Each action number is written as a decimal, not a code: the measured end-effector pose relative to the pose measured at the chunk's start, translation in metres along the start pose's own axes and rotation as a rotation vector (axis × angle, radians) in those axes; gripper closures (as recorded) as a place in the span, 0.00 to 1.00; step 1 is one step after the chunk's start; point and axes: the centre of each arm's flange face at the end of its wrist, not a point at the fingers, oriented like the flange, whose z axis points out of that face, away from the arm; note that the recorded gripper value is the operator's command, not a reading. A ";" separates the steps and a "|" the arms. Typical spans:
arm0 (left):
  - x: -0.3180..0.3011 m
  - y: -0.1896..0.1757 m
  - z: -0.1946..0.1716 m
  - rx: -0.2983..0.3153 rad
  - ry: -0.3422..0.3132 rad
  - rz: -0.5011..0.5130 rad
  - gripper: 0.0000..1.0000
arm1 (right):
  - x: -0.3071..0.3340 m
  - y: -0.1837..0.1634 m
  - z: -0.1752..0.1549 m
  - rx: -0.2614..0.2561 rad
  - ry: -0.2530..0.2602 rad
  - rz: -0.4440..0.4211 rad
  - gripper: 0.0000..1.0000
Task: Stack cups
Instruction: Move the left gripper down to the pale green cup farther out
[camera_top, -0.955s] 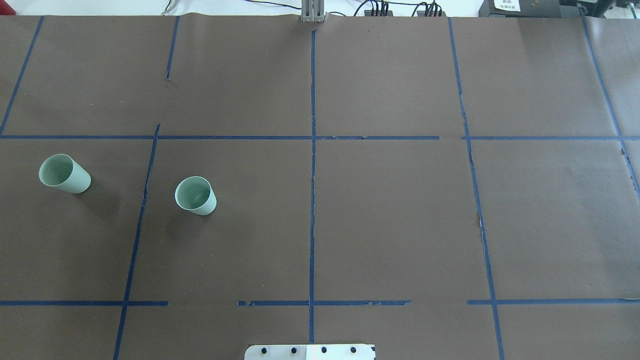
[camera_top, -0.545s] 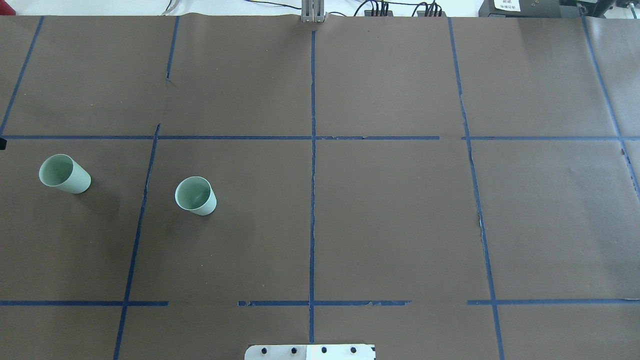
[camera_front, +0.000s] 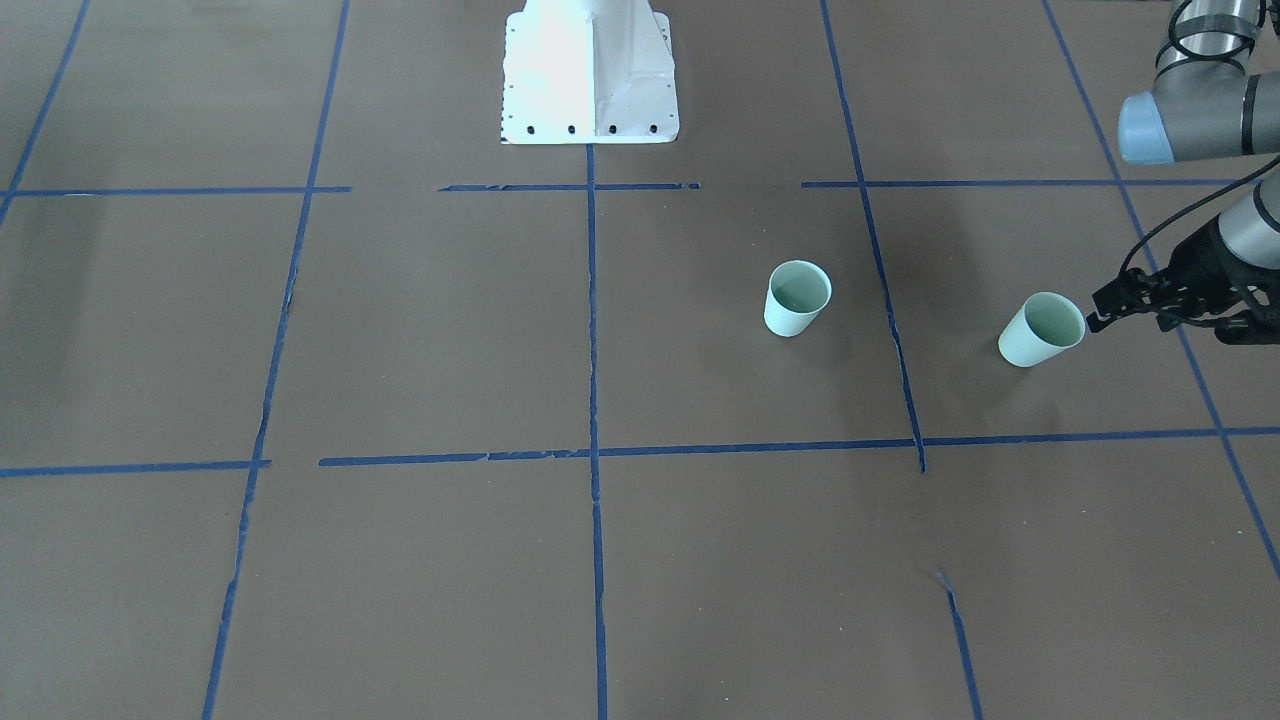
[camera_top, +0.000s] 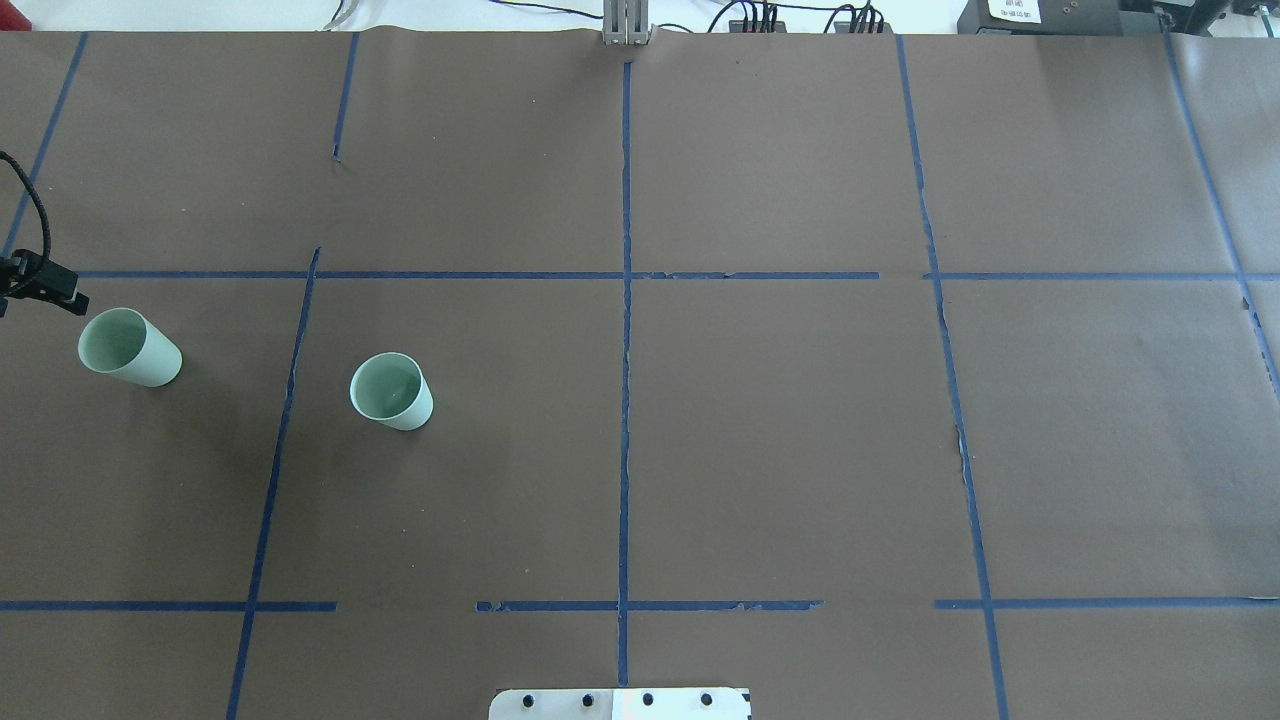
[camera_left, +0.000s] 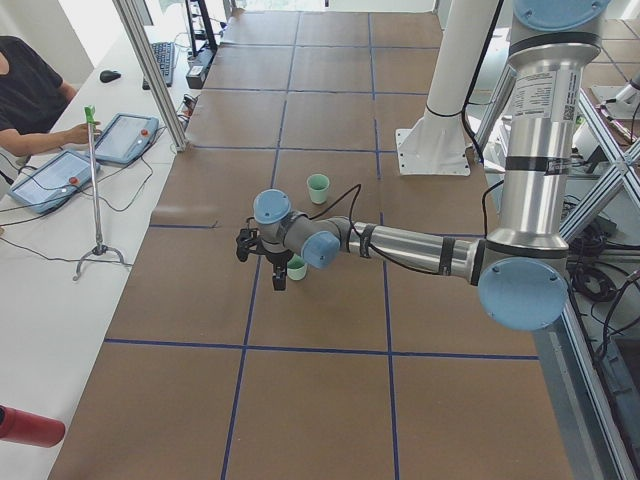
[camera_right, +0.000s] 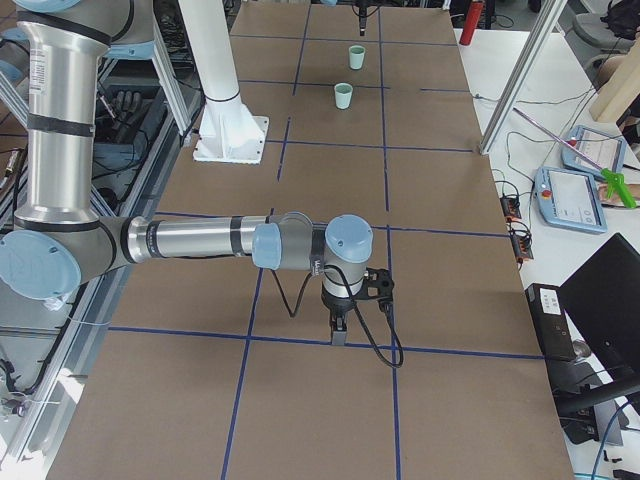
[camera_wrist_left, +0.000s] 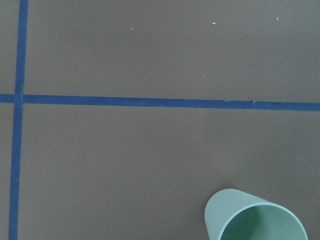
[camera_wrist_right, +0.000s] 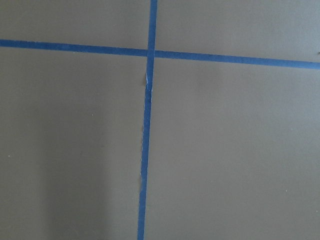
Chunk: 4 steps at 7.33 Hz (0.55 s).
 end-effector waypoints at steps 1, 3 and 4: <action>0.003 0.000 0.008 -0.008 0.003 0.011 0.00 | 0.000 0.000 0.000 0.000 0.000 0.000 0.00; 0.009 0.004 0.023 -0.033 0.006 0.029 0.00 | 0.000 0.000 0.000 0.000 0.000 0.000 0.00; 0.012 0.006 0.029 -0.044 0.006 0.035 0.15 | 0.000 0.000 0.000 0.001 0.000 0.000 0.00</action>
